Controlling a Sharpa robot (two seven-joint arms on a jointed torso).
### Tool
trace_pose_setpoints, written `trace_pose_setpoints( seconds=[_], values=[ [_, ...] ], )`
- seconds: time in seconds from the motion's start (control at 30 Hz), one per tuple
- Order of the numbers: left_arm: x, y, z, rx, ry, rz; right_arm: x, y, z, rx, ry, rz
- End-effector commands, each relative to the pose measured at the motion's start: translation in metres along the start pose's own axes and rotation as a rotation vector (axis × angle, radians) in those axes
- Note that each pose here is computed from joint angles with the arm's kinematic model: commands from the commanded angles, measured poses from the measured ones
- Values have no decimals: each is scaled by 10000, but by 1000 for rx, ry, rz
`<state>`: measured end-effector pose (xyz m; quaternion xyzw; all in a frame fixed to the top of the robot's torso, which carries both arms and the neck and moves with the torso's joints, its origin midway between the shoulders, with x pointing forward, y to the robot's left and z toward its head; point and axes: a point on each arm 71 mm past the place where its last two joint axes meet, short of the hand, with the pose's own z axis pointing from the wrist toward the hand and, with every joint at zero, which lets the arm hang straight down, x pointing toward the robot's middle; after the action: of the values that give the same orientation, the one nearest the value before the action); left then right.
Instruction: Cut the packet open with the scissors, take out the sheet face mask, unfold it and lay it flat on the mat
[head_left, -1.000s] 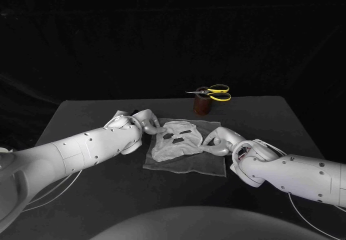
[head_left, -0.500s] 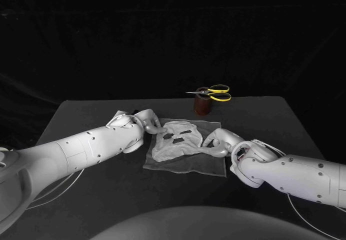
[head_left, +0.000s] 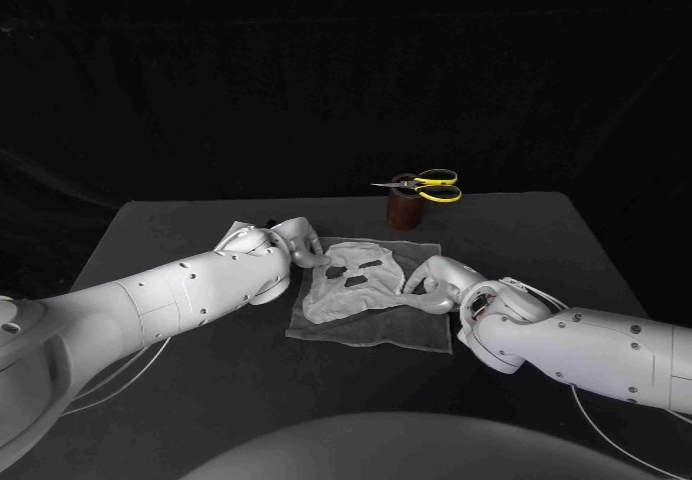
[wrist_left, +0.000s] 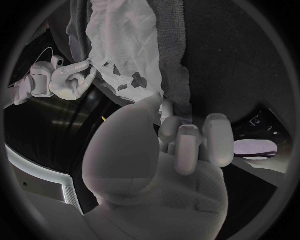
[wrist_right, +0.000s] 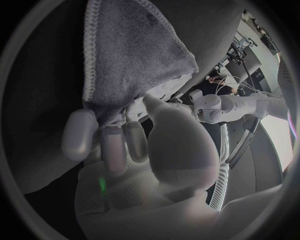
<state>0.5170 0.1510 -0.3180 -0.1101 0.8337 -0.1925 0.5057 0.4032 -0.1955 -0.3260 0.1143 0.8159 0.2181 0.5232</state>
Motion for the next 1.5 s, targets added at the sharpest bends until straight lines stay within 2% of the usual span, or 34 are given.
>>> trace_pose_setpoints(
  seconds=[0.03, 0.33, 1.07, 1.5],
  values=[
    [120, -55, 0, 9, 55, 42, 85, -11, -12, 11, 46, -25],
    [135, -101, 18, 34, 33, 52, 86, -11, -4, 2, 33, -36],
    [103, -78, 21, 49, 3, 35, 33, -28, -8, -21, -30, -39],
    [34, 6, 37, 44, -44, 50, 42, -184, -5, 9, 57, -188]
  ],
)
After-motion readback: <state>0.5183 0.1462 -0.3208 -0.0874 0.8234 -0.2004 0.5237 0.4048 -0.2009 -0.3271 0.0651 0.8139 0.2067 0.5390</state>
